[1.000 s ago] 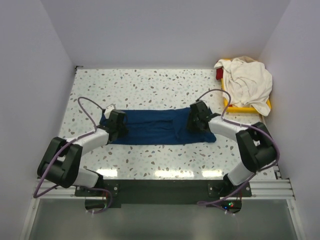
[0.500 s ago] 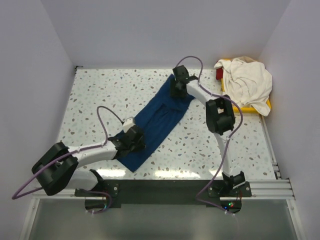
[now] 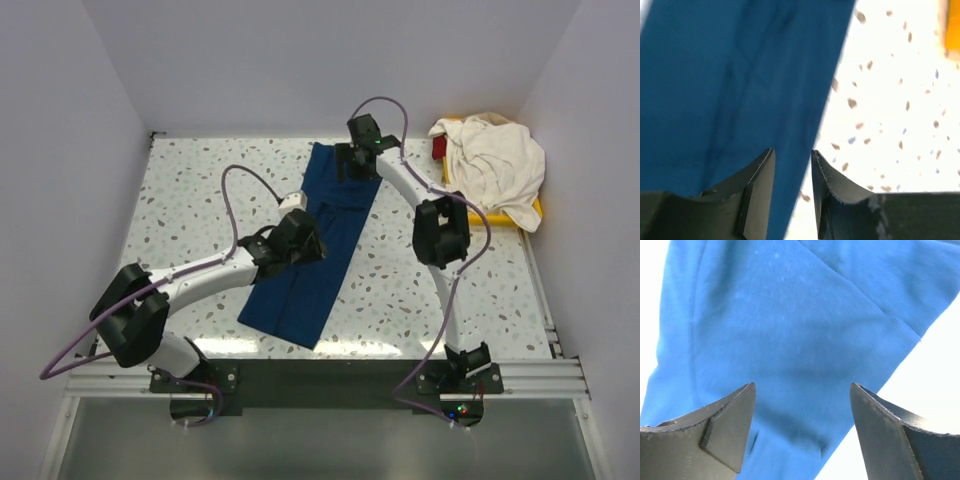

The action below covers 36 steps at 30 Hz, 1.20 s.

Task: Fold and stack the t-shirts
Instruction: Fold the tshirt

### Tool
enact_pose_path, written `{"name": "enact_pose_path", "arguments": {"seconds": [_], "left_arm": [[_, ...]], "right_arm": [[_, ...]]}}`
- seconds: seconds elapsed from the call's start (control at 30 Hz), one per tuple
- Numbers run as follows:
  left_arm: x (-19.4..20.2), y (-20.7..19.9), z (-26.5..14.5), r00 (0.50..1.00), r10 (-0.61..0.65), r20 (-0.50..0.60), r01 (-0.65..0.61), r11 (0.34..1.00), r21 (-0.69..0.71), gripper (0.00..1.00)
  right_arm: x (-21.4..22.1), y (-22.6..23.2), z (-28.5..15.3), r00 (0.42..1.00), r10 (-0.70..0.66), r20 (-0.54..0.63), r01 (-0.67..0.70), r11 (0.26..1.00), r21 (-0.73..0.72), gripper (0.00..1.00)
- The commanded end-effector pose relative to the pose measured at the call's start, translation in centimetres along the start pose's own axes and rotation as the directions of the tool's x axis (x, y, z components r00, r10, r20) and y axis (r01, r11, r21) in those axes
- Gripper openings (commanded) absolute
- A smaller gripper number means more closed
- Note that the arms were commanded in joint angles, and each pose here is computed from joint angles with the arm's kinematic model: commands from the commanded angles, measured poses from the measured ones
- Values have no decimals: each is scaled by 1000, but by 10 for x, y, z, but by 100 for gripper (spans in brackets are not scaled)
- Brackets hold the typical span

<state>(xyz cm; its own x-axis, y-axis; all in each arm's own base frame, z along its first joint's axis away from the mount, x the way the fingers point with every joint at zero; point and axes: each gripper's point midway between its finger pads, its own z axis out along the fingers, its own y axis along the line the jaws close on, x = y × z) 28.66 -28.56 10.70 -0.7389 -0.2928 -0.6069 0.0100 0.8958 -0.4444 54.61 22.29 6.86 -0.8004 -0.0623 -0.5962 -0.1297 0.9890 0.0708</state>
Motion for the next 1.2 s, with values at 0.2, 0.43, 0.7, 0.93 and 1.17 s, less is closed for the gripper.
{"name": "enact_pose_path", "arguments": {"seconds": [0.2, 0.43, 0.7, 0.93, 1.17], "left_arm": [[-30, 76, 16, 993, 122, 6, -119, 977, -178, 34], [13, 114, 21, 994, 87, -70, -102, 966, -238, 27], [77, 132, 11, 989, -22, -147, -12, 973, -231, 24], [116, 80, 9, 973, -68, -219, 45, 993, -104, 24], [73, 44, 2, 990, -16, -142, 9, 999, -49, 33]], "right_arm": [[7, 7, -59, 990, 139, 35, -136, 988, -79, 51], [55, 9, -22, 989, 127, -71, -133, 988, -84, 30], [83, 2, 5, 983, 89, -158, -96, 995, -40, 19], [74, -2, 26, 988, 10, -155, -12, 1000, -11, 20], [42, 8, 15, 995, -19, -93, 13, 998, -63, 30]]}}
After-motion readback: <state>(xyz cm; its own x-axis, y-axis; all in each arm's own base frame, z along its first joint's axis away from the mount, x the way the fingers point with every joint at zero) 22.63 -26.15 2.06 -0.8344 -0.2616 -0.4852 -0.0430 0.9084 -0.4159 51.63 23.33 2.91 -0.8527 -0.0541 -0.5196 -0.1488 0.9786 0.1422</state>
